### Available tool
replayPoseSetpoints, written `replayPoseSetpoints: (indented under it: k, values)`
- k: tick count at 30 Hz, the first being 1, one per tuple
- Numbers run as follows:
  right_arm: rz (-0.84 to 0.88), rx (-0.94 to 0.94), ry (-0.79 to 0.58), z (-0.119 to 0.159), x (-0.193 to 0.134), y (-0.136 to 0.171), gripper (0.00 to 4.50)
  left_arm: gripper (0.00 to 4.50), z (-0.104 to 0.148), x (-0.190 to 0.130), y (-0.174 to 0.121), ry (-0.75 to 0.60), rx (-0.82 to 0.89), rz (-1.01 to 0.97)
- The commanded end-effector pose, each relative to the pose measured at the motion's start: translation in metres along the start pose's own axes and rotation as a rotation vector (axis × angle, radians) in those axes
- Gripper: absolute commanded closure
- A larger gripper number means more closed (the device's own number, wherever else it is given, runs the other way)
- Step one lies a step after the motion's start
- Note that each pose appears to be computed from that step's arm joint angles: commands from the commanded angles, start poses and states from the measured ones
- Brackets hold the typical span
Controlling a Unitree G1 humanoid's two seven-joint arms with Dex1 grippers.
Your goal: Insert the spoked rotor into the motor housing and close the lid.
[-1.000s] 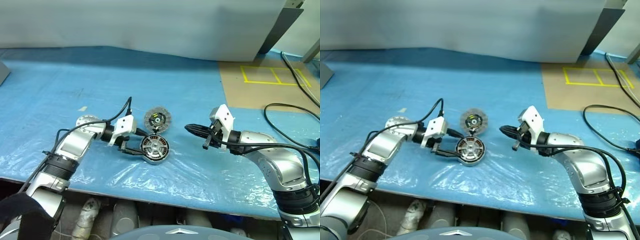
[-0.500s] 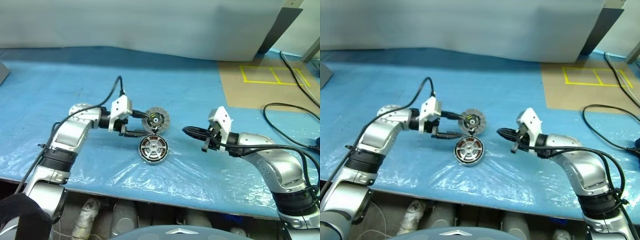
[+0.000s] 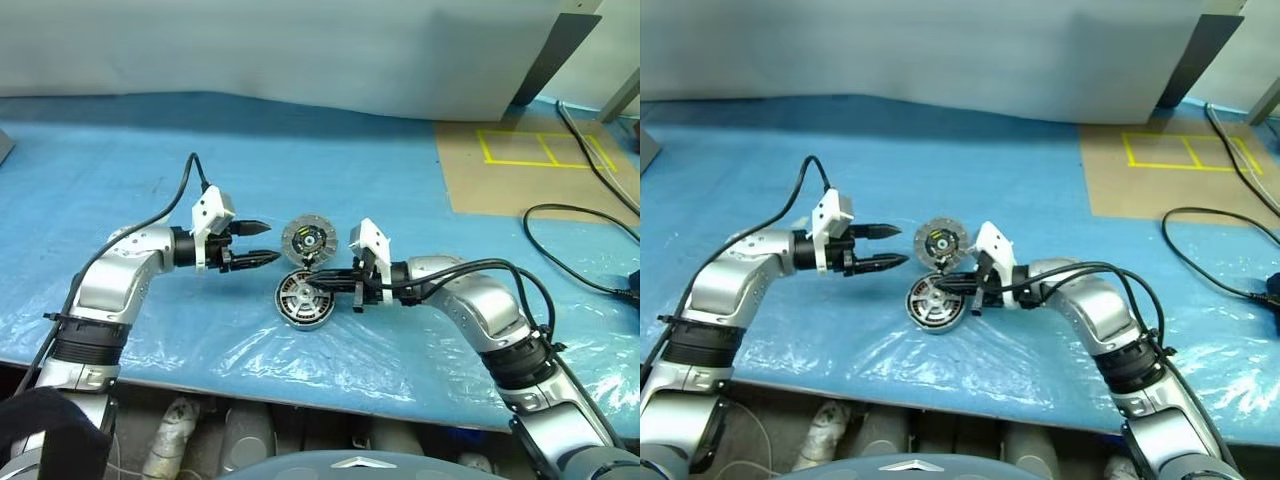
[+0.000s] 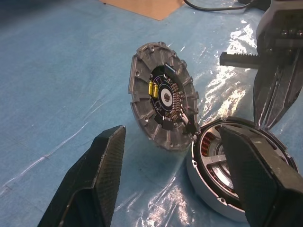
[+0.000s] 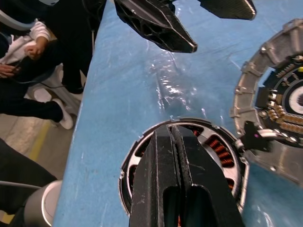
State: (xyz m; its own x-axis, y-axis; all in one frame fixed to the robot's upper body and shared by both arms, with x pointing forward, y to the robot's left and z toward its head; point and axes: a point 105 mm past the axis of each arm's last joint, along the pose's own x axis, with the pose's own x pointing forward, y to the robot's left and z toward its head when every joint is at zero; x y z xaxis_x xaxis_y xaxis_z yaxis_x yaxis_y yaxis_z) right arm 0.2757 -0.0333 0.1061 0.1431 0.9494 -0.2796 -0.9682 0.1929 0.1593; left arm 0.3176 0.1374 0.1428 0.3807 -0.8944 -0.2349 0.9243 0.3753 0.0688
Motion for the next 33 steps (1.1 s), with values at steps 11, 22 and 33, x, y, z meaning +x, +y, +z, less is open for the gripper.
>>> replayPoseSetpoints:
  k: [11, 22, 33]
  values:
    - [0.004, -0.047, 0.106, -0.03, 0.001, -0.013, 4.5, 1.2, 0.01, 0.004, 0.02, -0.049, 0.015, 0.079]
    - [-0.068, -0.043, -0.108, 0.036, -0.042, -0.004, 4.5, 1.2, 0.016, 0.006, 0.049, -0.16, -0.175, 0.106]
    - [-0.241, 0.028, -0.124, 0.022, -0.068, -0.012, 4.5, 3.85, 0.004, 0.031, 0.076, -0.233, -0.4, 0.087]
